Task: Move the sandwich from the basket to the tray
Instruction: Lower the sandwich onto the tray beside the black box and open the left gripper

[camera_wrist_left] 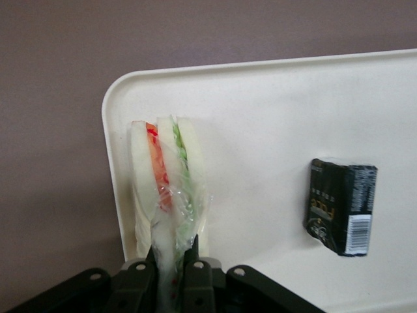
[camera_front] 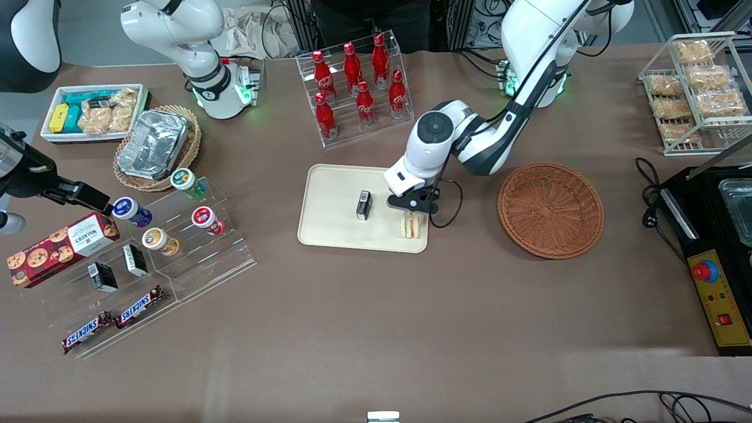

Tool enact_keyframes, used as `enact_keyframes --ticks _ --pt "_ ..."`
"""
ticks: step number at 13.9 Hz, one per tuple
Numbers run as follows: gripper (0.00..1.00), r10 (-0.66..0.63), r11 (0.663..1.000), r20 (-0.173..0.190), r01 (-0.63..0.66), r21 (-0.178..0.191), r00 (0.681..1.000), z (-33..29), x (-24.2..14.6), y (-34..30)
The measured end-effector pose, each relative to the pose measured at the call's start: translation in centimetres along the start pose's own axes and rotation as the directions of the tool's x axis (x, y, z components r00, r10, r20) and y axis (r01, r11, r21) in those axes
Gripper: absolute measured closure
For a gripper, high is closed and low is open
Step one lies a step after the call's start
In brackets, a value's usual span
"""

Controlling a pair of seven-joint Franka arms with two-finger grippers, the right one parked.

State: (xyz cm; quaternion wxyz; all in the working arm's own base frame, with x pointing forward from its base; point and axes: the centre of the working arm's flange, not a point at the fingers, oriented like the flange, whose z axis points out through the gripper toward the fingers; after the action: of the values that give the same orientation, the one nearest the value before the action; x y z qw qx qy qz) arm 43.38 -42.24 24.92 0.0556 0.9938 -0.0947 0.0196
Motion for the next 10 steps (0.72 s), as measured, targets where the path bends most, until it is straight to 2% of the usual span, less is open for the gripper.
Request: enact_keyframes --ticks 2,3,7,10 --pt "0.85 -0.004 1.0 -0.002 0.004 -0.002 1.0 0.6 -0.01 -0.3" --pt "0.8 -0.005 1.0 -0.001 0.005 -0.002 1.0 0.84 -0.07 -0.39" --pt "0.4 -0.005 1.0 -0.004 0.005 -0.005 1.0 0.99 -0.05 -0.43" --pt "0.09 -0.008 1.0 -0.024 0.008 -0.014 1.0 0.25 0.55 -0.31"
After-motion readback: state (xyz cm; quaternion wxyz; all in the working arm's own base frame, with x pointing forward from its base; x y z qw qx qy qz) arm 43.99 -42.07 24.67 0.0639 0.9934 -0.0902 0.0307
